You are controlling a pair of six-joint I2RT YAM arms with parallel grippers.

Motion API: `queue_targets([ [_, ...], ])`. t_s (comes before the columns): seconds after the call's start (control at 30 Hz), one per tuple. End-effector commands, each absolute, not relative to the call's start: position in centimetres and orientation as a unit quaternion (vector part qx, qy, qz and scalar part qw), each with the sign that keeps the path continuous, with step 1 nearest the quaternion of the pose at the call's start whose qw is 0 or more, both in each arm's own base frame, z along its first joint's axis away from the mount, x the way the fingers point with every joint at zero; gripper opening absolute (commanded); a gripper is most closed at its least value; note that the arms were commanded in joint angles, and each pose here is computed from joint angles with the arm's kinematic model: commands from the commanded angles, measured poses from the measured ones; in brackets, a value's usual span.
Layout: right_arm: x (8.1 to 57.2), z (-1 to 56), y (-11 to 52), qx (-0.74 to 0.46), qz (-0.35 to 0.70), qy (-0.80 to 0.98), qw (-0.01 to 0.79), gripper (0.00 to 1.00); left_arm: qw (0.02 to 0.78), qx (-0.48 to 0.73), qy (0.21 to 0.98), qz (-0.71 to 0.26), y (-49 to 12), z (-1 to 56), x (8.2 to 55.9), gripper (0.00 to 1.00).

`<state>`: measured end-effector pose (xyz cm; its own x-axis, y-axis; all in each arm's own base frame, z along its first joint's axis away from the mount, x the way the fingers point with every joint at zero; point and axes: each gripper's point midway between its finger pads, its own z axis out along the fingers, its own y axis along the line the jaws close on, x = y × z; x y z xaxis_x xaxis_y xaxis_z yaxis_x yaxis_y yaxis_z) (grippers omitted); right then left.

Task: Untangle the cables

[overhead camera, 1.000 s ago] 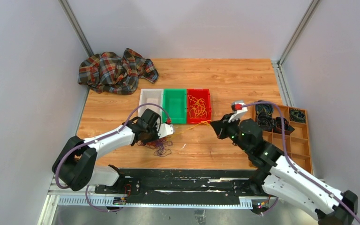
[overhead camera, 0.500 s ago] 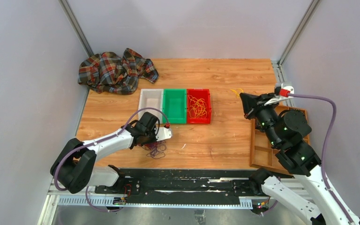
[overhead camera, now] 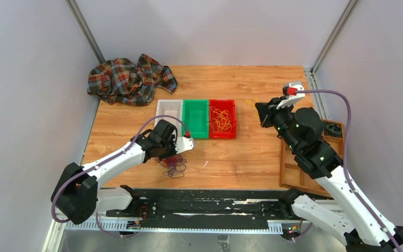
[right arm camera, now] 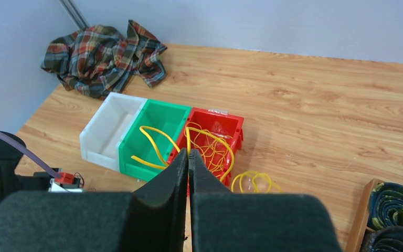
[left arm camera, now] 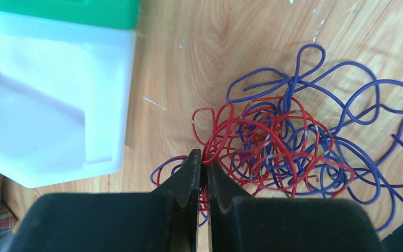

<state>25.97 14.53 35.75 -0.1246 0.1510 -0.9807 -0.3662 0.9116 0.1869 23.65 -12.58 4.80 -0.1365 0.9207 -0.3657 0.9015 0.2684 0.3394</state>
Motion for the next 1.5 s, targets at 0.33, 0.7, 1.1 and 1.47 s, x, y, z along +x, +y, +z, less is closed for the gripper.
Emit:
queue_targets([
  [0.33, 29.6, 33.2, 19.4, -0.113, 0.238, 0.741, 0.617, 0.01, 0.263, 0.59, 0.76, -0.066, -15.2, 8.7, 22.2, 0.09],
  [0.7, 34.7, 28.4, 22.4, -0.13, 0.222, 0.778, 0.573, 0.01, 0.261, 0.593, 0.757, -0.083, -15.6, 9.7, 21.7, 0.47],
  [1.1, 39.2, 22.0, 23.9, -0.135, 0.201, 0.821, 0.517, 0.0, 0.259, 0.597, 0.754, -0.09, -15.9, 10.0, 21.7, 0.61],
  [1.47, 41.3, 15.4, 24.4, -0.147, 0.167, 0.859, 0.462, 0.01, 0.259, 0.599, 0.751, -0.102, -16.2, 10.2, 21.5, 0.61],
])
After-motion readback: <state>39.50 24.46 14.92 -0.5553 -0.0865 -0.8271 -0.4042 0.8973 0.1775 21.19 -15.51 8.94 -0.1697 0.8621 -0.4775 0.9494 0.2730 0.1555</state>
